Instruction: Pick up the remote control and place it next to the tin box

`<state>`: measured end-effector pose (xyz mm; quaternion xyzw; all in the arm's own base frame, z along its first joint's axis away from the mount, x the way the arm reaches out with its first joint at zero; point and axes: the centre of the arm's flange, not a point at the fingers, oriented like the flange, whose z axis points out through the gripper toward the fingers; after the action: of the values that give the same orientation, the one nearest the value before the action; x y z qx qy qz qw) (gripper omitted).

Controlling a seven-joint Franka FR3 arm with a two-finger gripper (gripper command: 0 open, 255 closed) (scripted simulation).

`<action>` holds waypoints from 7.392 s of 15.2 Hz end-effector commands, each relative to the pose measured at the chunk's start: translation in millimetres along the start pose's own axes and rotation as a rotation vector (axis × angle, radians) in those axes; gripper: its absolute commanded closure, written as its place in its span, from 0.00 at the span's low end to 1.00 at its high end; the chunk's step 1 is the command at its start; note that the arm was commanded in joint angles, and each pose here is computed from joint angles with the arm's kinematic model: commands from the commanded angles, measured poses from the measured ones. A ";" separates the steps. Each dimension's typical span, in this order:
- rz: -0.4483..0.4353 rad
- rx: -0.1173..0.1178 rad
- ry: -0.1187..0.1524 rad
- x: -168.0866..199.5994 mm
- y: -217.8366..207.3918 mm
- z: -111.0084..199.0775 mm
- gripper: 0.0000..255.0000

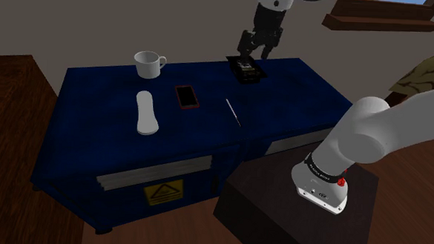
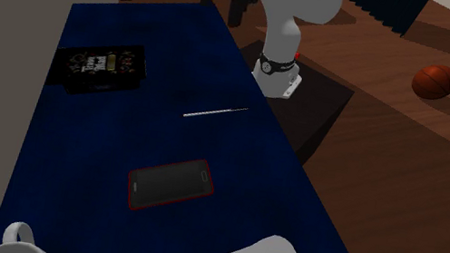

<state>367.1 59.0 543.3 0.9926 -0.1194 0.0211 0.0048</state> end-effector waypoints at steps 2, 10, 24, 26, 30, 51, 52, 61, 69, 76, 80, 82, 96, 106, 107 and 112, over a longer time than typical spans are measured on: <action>0.024 0.002 -0.003 13.4 -30.6 19.7 0.00; 0.082 0.006 -0.013 50.6 -118.1 65.5 0.00; 0.183 0.013 -0.031 126.6 -266.0 145.9 0.00; 0.197 0.014 -0.034 138.6 -286.5 157.4 0.00; 0.220 0.015 -0.037 157.6 -318.0 175.3 0.00; 0.220 0.015 -0.037 156.2 -318.7 215.2 1.00; 0.220 0.015 -0.037 156.2 -318.7 215.2 1.00; 0.220 0.015 -0.037 157.5 -318.6 183.6 1.00; 0.220 0.015 -0.037 159.3 -318.4 141.4 1.00; 0.220 0.015 -0.037 160.9 -318.3 104.5 1.00; 0.220 0.015 -0.037 156.8 -305.9 92.6 1.00; 0.220 0.015 -0.037 147.5 -281.1 92.3 1.00; 0.220 0.015 -0.037 82.3 -108.2 89.5 1.00; 0.220 0.015 -0.037 35.8 15.3 87.6 1.00; 0.220 0.015 -0.037 31.1 27.6 87.4 1.00; 0.220 0.015 -0.037 7.9 89.4 86.4 1.00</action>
<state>363.2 -22.8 456.0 0.9736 -0.2283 0.0038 -0.0073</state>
